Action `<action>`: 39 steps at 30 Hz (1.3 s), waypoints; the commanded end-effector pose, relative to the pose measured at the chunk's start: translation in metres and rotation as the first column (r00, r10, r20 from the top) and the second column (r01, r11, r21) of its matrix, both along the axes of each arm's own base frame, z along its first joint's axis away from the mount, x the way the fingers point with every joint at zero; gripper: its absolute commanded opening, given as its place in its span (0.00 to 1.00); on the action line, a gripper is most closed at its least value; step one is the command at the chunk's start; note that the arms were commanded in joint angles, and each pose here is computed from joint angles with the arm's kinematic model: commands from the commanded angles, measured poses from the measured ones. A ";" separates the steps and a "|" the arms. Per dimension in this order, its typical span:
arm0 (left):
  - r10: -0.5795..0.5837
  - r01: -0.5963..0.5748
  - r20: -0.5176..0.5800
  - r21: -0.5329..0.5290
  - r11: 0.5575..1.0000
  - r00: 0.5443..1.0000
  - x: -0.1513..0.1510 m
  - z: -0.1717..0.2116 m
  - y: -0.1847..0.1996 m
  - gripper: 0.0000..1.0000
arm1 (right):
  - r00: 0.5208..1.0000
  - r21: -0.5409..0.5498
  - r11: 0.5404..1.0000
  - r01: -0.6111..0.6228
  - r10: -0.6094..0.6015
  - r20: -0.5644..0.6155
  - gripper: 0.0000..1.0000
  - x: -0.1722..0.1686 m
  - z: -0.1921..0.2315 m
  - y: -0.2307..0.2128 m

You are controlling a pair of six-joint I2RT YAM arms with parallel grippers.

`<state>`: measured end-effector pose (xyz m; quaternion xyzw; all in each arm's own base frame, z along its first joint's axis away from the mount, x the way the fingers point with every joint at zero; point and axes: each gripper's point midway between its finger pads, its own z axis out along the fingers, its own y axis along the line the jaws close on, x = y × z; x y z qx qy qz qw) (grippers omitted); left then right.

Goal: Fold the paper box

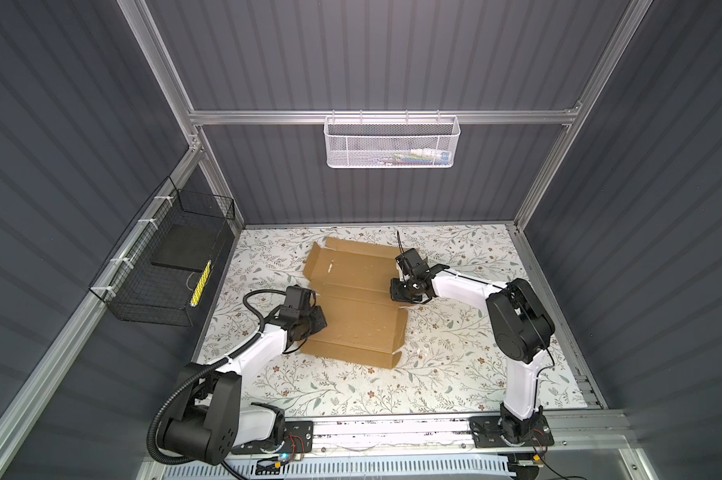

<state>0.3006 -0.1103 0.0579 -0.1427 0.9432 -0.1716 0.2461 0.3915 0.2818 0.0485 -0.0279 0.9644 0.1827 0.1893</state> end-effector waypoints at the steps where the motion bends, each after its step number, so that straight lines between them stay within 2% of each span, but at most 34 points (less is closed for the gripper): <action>1: -0.015 0.015 -0.011 0.022 1.000 1.000 -0.001 -0.008 0.001 0.00 | 1.000 0.002 1.000 -0.014 0.014 0.001 0.18 -0.001 0.002 0.004; 19: -0.006 -0.002 -0.099 -0.084 0.996 0.995 -0.025 -0.041 -0.011 0.00 | 0.999 0.001 1.000 -0.027 0.027 -0.047 0.18 0.008 -0.024 0.016; 27: -0.023 0.007 -0.131 -0.123 0.992 0.991 -0.042 -0.055 -0.033 0.00 | 0.998 0.003 0.999 -0.040 0.040 -0.058 0.18 0.016 -0.030 0.024; 32: -0.023 0.008 -0.121 -0.125 0.992 0.992 -0.048 -0.049 -0.041 0.00 | 0.998 0.004 0.999 -0.047 0.047 -0.042 0.18 0.022 -0.026 0.025; 39: -0.023 0.017 -0.069 -0.087 0.996 0.997 -0.043 -0.017 -0.035 0.00 | 0.998 0.005 0.998 -0.069 0.069 -0.007 0.18 0.022 -0.014 0.022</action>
